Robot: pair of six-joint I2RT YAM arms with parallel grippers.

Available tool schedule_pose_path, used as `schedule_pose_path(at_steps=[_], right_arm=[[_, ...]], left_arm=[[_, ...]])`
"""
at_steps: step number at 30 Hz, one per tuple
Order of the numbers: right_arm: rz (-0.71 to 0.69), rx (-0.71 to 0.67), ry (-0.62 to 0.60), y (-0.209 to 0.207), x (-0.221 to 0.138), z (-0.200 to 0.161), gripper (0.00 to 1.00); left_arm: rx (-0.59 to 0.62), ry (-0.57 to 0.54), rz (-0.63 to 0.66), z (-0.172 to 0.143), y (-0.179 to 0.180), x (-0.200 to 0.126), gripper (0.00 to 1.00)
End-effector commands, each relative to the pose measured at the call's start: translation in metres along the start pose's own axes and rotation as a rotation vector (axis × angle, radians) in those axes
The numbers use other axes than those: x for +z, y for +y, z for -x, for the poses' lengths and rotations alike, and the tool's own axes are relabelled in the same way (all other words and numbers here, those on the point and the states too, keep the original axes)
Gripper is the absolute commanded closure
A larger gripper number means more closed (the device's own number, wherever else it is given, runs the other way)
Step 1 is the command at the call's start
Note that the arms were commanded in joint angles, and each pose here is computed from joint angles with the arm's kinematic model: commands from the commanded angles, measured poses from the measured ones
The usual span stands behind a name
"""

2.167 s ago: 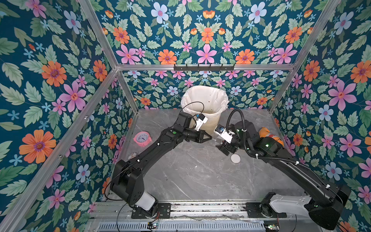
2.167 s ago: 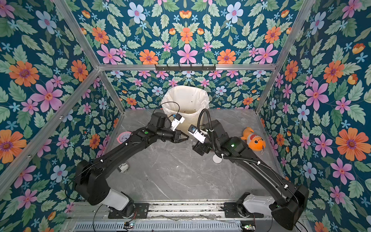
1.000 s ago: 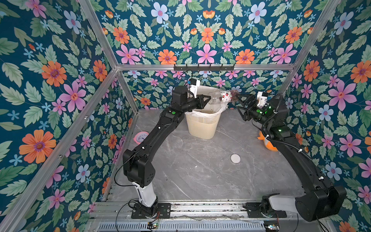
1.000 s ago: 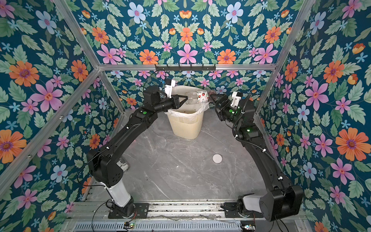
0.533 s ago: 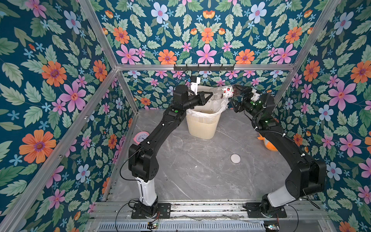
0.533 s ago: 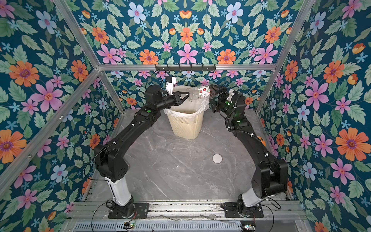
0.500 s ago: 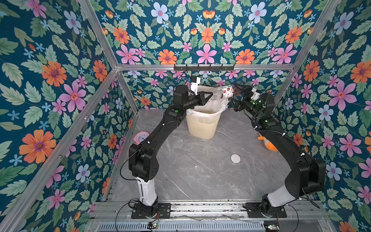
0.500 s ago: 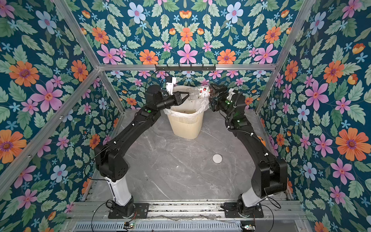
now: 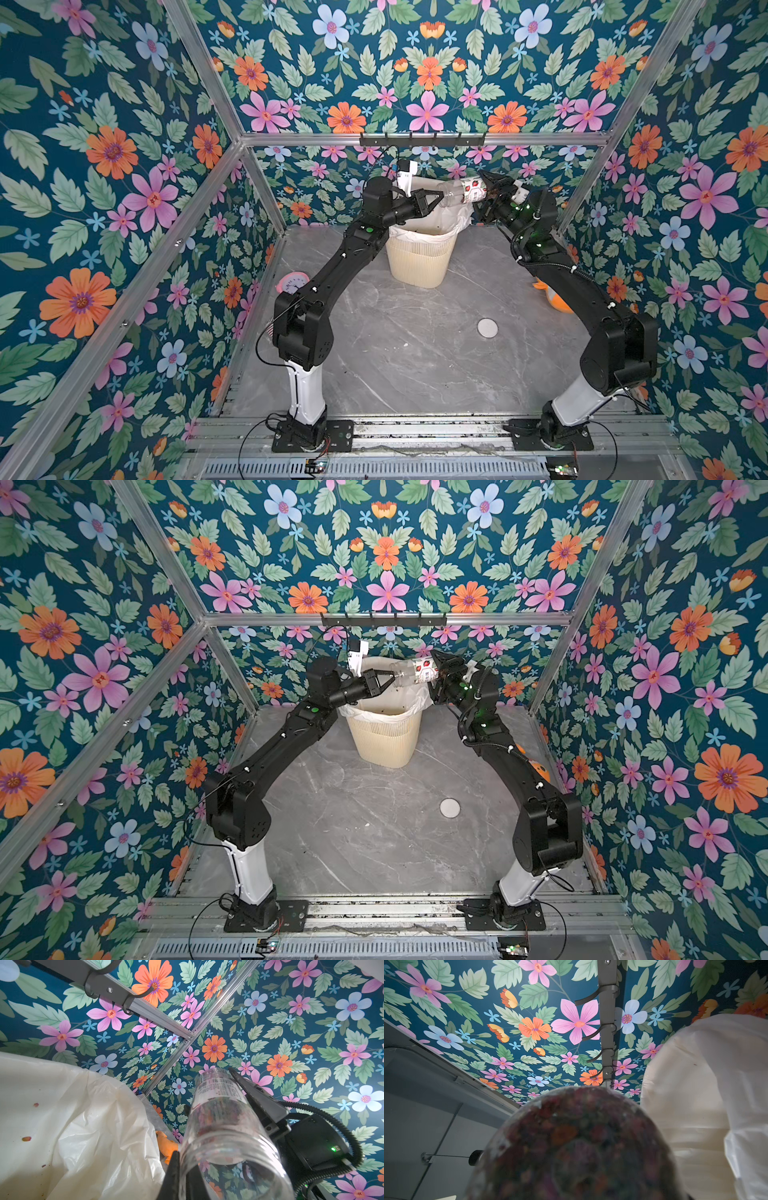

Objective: Empty the moldy dried flower tea in the jars
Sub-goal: Pour the moldy dried flower tea into the trash bin.

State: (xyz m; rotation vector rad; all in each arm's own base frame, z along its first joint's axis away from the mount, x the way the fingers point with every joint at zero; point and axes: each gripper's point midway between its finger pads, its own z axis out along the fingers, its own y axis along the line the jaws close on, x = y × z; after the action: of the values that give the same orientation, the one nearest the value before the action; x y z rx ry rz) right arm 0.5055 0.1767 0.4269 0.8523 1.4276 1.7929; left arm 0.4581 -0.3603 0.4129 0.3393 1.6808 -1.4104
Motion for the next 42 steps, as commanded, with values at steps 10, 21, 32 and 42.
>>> schedule_pose_path(at_steps=[10, 21, 32, 42], right_arm=[[0.020, 0.014, -0.054, 0.003, 0.001, 0.014, 0.34], [-0.126, -0.260, -0.155, -0.007, -0.006, 0.033, 0.36], [-0.278, -0.825, -0.121, -0.007, 0.035, 0.019, 0.36], [-0.397, -1.509, 0.056, -0.036, 0.079, -0.060, 0.33]], left_arm=[[-0.021, -0.013, -0.043, 0.006, -0.003, -0.007, 0.77], [-0.025, -0.109, 0.102, 0.032, 0.013, -0.043, 0.26], [-0.043, -0.150, 0.227, 0.033, 0.042, -0.085, 0.27], [-0.043, -0.151, 0.259, 0.025, 0.049, -0.104, 0.29]])
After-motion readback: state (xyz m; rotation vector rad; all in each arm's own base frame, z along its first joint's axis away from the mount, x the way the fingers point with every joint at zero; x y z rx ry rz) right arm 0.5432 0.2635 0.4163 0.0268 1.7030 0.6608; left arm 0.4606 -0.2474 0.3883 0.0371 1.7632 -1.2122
